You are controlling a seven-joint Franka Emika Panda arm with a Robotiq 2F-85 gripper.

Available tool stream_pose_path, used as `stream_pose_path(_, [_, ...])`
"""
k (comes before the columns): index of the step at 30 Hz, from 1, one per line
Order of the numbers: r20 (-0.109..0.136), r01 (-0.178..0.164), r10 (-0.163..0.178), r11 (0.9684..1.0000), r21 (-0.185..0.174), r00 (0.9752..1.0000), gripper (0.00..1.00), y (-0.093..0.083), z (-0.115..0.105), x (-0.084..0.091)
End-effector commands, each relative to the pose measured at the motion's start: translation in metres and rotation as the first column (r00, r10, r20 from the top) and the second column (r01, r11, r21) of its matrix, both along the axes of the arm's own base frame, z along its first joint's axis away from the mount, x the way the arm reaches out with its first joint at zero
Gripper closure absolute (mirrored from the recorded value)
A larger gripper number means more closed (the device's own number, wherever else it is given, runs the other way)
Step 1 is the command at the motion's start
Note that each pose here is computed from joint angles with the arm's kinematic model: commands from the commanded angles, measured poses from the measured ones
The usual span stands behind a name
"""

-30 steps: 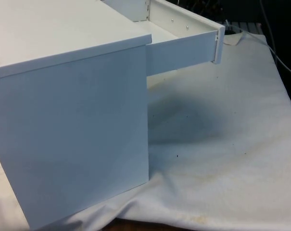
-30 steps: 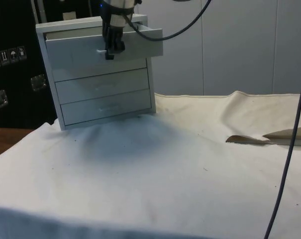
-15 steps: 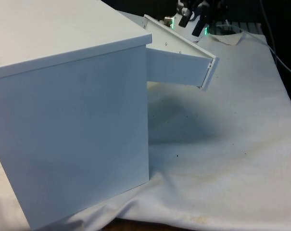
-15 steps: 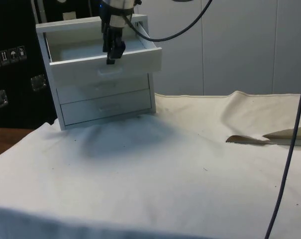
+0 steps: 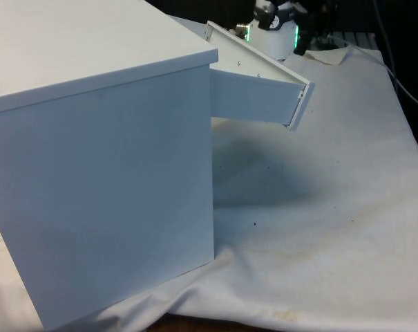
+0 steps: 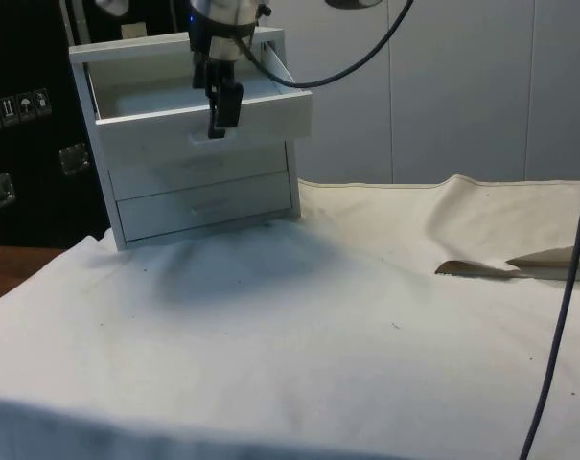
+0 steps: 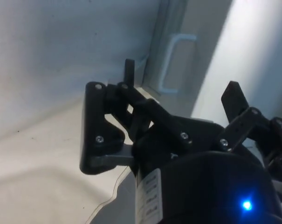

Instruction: Open the drawer, then close it.

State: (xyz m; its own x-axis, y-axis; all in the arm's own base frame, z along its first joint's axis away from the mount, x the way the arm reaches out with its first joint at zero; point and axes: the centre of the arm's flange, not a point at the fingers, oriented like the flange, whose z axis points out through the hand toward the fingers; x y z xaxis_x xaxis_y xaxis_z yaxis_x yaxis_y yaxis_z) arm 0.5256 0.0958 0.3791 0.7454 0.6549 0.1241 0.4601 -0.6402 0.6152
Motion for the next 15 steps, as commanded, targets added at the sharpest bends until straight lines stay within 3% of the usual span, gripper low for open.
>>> stream_pose_path(1, [0.002, 0.005, -0.005, 0.9999, -0.011, 1.0, 0.0, 0.006, -0.004, 0.002])
stream_pose_path(6, [-0.002, 0.002, -0.002, 0.9999, -0.014, 1.0, 0.0, 0.027, -0.019, 0.002])
stream_pose_path(12, [-0.007, 0.001, -0.001, 0.9999, -0.015, 1.0, 0.0, 0.038, -0.032, 0.002])
stream_pose_path(15, [-0.023, 0.007, -0.007, 0.9999, -0.014, 0.9997, 0.0, 0.039, -0.04, 0.0])
